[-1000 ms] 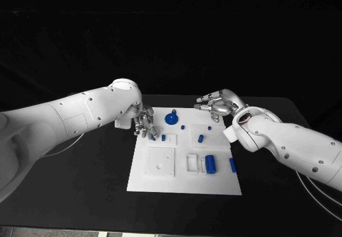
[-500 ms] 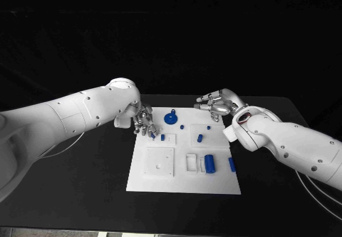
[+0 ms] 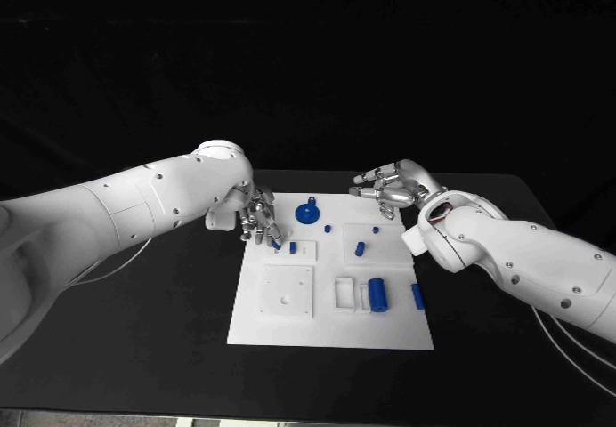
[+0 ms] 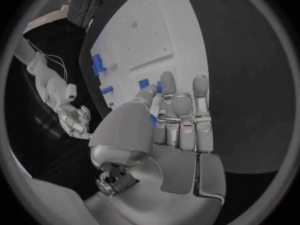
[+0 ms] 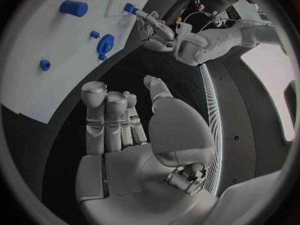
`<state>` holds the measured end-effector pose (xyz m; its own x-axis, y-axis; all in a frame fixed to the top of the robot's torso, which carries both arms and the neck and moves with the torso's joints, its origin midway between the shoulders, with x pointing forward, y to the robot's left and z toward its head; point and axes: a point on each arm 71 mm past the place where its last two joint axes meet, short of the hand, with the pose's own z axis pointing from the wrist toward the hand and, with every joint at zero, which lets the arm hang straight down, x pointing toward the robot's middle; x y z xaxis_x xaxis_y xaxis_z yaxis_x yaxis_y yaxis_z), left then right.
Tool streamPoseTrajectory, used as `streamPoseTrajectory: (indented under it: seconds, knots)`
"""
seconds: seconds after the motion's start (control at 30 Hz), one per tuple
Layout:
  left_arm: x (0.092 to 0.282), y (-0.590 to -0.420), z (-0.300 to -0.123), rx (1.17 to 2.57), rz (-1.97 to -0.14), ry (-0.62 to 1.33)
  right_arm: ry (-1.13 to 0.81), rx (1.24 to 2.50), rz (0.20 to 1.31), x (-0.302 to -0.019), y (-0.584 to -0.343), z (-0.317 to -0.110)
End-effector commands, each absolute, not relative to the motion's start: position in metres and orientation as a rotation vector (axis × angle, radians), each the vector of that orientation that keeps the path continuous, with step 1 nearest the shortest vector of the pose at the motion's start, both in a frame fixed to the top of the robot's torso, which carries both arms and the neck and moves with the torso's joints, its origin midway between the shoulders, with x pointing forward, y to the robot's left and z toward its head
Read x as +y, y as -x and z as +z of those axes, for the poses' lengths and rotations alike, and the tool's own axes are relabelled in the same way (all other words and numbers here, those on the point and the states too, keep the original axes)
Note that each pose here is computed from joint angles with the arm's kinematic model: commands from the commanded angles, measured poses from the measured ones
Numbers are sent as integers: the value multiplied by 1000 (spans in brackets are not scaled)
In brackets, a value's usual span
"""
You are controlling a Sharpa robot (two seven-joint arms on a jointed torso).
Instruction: Assemble the parts on the task board
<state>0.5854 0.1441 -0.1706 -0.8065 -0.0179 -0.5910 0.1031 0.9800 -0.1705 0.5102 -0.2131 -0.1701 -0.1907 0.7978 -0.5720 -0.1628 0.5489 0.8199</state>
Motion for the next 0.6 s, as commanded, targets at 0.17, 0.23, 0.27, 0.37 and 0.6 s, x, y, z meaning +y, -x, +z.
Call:
streamPoseTrajectory:
  seconds: [0.17,0.23,0.27,0.37,0.6]
  knots:
    - [142,-582,-174,2533,-246,-92,-554,1532,963,-211,-510,-170]
    - [142,-582,-174,2536,-244,-95,-555,1533,963,-211,-510,-170]
    - [142,-582,-175,2537,-243,-96,-555,1533,963,-211,-510,-170]
    - [142,-582,-175,2538,-243,-93,-554,1533,963,-211,-510,-170]
    - [143,-582,-175,2539,-251,-58,-554,1533,963,-211,-510,-170]
